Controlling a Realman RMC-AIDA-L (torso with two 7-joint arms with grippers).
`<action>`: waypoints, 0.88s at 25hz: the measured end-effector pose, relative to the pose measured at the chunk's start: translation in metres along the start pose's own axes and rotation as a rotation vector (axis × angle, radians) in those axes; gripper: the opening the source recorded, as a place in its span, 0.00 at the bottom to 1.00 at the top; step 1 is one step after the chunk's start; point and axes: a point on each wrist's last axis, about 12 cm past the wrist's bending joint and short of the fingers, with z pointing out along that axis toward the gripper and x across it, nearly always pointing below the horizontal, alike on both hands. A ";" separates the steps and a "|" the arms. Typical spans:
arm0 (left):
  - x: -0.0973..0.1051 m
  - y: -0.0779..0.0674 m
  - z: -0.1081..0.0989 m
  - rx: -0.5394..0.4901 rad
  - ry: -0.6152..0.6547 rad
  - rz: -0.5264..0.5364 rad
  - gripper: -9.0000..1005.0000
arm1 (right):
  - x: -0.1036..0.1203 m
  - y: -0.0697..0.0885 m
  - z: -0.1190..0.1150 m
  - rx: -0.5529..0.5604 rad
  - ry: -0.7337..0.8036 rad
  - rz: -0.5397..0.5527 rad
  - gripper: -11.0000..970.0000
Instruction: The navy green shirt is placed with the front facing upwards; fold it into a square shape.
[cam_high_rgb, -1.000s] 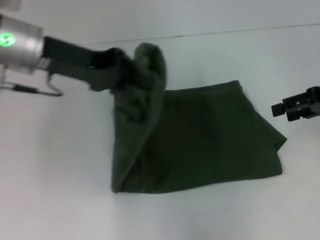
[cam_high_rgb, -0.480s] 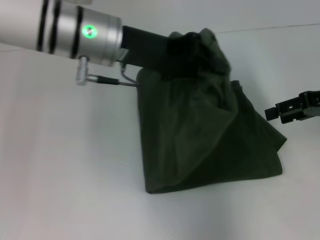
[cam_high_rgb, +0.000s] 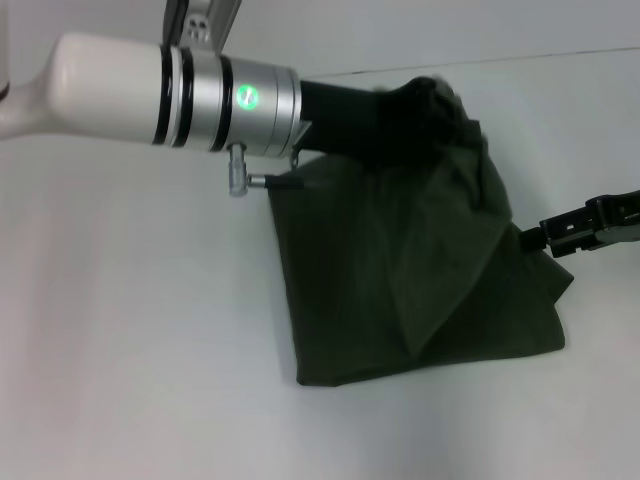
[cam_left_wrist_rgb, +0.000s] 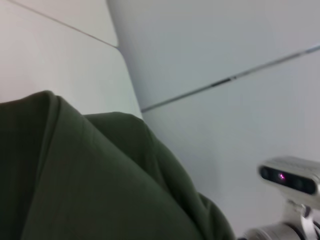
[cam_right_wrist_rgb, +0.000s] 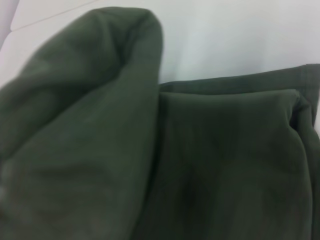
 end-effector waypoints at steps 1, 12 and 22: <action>0.001 0.002 0.000 -0.003 -0.004 -0.008 0.06 | 0.000 0.000 0.000 0.001 -0.001 0.000 0.76; 0.005 0.005 -0.009 0.023 0.010 -0.020 0.36 | -0.004 -0.001 -0.009 0.017 -0.006 0.002 0.76; -0.001 0.002 -0.077 0.040 -0.013 0.046 0.63 | -0.022 0.013 -0.055 -0.039 -0.126 -0.023 0.76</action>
